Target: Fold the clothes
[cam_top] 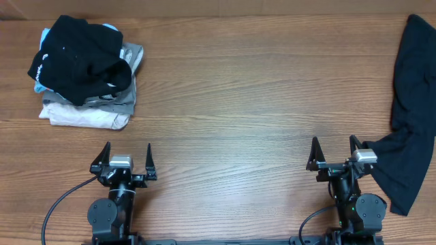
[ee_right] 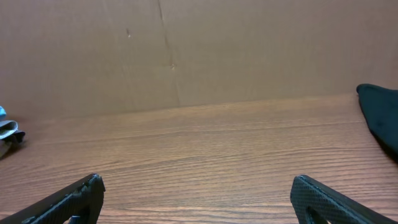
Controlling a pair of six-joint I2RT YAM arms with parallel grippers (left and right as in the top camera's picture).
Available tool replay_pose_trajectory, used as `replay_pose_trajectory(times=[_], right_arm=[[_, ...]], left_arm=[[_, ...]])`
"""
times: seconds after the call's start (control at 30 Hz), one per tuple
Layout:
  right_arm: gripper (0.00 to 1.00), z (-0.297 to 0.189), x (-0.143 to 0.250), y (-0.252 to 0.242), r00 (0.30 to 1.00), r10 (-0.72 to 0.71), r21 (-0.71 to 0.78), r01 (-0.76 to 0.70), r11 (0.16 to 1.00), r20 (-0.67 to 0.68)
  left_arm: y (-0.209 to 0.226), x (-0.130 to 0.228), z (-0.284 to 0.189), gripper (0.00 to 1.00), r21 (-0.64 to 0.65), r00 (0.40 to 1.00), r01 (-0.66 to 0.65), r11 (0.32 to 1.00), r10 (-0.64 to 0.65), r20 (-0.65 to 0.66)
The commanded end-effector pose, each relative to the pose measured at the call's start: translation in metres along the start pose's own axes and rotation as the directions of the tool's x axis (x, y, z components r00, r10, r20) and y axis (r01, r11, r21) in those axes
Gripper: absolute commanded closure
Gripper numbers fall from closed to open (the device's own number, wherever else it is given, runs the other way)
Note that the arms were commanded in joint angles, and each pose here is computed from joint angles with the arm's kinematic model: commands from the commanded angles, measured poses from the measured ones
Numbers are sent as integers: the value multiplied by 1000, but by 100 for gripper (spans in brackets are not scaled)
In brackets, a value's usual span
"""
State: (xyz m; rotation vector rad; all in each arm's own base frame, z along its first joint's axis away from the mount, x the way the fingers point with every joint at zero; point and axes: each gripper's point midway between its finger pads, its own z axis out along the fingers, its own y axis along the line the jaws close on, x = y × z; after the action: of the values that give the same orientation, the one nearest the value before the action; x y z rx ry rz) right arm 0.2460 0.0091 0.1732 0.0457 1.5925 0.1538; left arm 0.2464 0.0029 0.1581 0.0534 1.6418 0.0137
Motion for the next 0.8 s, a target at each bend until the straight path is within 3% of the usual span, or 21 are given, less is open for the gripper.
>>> replay_pose_trajectory(times=[0.0,0.77], right_arm=[[0,0,1,-1,1000,-3,1,3,1000,4],[0,0,1,-1,1000,-4,0,4,1000,5]], left_arm=[[2,0,0,0,-13,1000,20,1000,-20,4],[8,1,-1,0,-47,1000,20,999,-20,0]])
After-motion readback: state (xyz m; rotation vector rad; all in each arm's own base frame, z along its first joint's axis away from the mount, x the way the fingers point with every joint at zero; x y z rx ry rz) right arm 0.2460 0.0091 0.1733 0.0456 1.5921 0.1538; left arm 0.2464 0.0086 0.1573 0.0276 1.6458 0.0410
